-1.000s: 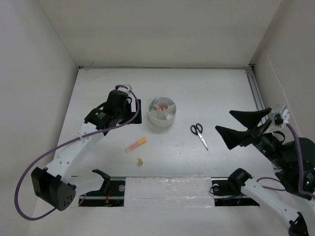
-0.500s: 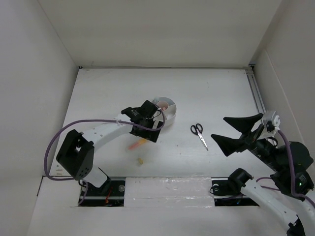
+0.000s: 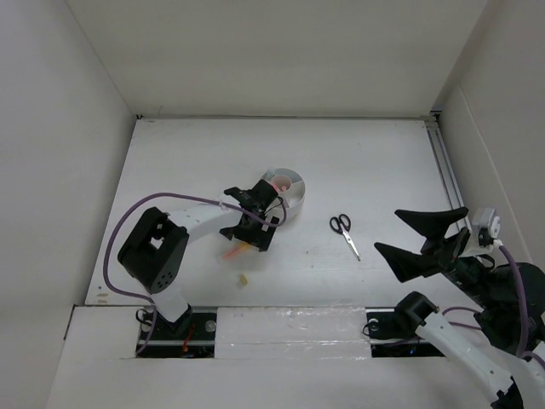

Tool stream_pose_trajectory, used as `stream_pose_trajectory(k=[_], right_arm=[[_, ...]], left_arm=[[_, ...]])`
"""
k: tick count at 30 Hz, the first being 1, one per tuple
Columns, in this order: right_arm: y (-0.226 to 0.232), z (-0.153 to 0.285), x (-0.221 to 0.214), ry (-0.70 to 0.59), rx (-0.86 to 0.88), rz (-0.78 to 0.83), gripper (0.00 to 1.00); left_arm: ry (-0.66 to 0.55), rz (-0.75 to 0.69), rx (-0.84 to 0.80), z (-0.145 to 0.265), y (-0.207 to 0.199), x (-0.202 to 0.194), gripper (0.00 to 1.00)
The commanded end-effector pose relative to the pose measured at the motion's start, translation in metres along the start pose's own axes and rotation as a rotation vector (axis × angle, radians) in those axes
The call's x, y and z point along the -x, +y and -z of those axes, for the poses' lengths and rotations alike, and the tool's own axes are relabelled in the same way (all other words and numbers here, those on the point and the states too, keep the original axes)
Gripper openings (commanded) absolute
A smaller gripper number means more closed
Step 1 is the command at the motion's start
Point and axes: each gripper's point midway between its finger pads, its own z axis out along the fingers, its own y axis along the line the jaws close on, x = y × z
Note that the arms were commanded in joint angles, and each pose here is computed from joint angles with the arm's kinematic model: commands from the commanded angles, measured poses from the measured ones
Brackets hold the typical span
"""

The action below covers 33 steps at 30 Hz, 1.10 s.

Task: Sort the stationery into containers
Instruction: Grab a piece of stationery with the left arm

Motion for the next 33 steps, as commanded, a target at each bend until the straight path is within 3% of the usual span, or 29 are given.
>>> stream_pose_trajectory(k=[1,5,12,20,28,33], right_arm=[[0.005,0.0,0.012,-0.048,0.025,0.024,1.0],[0.006,0.002,0.014,-0.056,0.027,0.026,1.0],[0.006,0.007,0.018,-0.076,0.022,0.039,1.0],[0.004,0.009,0.02,-0.087,0.014,0.05,1.0],[0.006,0.01,0.024,-0.096,0.016,0.052,1.0],[0.005,0.01,0.024,-0.096,0.016,0.061,1.0]], left_arm=[[-0.07,-0.008,0.042,0.012,0.009,0.01,1.0],[-0.073,-0.008,0.054,0.009,0.01,0.011,1.0],[-0.055,-0.002,0.069,0.003,0.011,0.009,0.9],[0.014,-0.01,0.048,0.0,0.004,-0.003,0.93],[0.0,-0.007,0.042,0.004,0.004,-0.001,0.94],[0.064,-0.019,0.062,-0.012,0.004,-0.01,0.88]])
